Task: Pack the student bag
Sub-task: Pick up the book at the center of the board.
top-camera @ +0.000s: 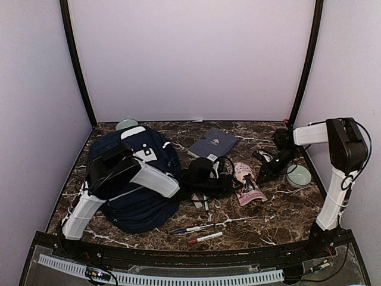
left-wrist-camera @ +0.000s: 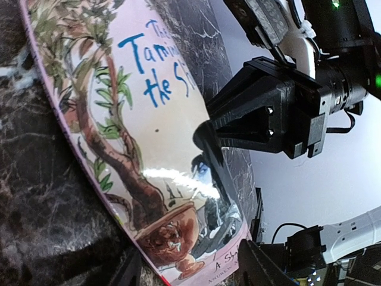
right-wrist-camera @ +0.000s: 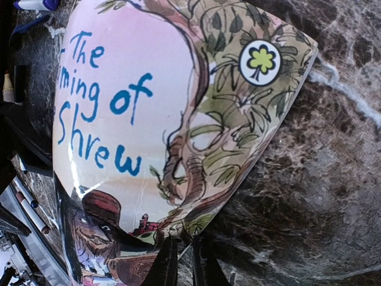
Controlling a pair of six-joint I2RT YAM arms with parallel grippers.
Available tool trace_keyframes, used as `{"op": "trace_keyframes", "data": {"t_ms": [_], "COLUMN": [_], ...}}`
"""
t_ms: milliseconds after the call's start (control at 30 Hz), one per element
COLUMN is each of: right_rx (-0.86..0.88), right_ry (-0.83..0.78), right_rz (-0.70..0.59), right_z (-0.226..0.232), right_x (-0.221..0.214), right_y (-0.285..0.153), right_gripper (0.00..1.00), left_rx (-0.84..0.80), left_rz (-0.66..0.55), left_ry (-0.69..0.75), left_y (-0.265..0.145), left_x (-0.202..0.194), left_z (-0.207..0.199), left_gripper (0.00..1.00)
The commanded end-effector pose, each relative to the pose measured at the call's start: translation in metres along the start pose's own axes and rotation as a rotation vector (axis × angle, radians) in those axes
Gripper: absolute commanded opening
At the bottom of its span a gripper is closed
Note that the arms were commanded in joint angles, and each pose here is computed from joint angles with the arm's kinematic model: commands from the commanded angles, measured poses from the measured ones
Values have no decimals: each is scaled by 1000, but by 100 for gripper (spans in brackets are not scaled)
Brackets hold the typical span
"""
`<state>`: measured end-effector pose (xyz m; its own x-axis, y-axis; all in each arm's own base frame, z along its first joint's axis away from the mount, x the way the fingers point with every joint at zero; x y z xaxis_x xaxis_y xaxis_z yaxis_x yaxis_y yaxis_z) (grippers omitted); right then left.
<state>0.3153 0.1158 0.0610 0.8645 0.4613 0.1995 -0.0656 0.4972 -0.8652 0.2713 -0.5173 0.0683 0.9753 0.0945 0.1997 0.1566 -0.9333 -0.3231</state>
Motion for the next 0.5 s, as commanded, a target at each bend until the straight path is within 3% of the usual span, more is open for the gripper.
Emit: {"op": "trace_keyframes", "data": {"t_ms": [0, 233, 467], "right_rx": [-5, -5, 11], "right_ry": [11, 10, 9], "right_rz": [123, 122, 114], "right_z": [-5, -5, -3], "right_x": [-27, -27, -26], "right_y": [38, 38, 37], "right_gripper": [11, 11, 12], "left_rx": [-318, -290, -143], "left_rz": [-111, -174, -195], "left_ry": [242, 279, 158], "left_y": [-15, -10, 10], "left_x": [3, 11, 29], "left_z": [-114, -114, -100], "left_gripper": [62, 64, 64]}}
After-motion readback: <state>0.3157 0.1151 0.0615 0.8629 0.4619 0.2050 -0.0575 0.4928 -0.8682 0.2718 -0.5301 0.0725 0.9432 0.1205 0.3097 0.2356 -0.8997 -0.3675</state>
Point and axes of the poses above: each gripper's point midway between its finger pads, its own y axis out along the fingers, its own z axis along the line the jaws close on, x = y × z, the point moved 5 cm from there along -y, back along the fingers, and after that the axes turned 6 degrees about -y, right-handed, at the moved point
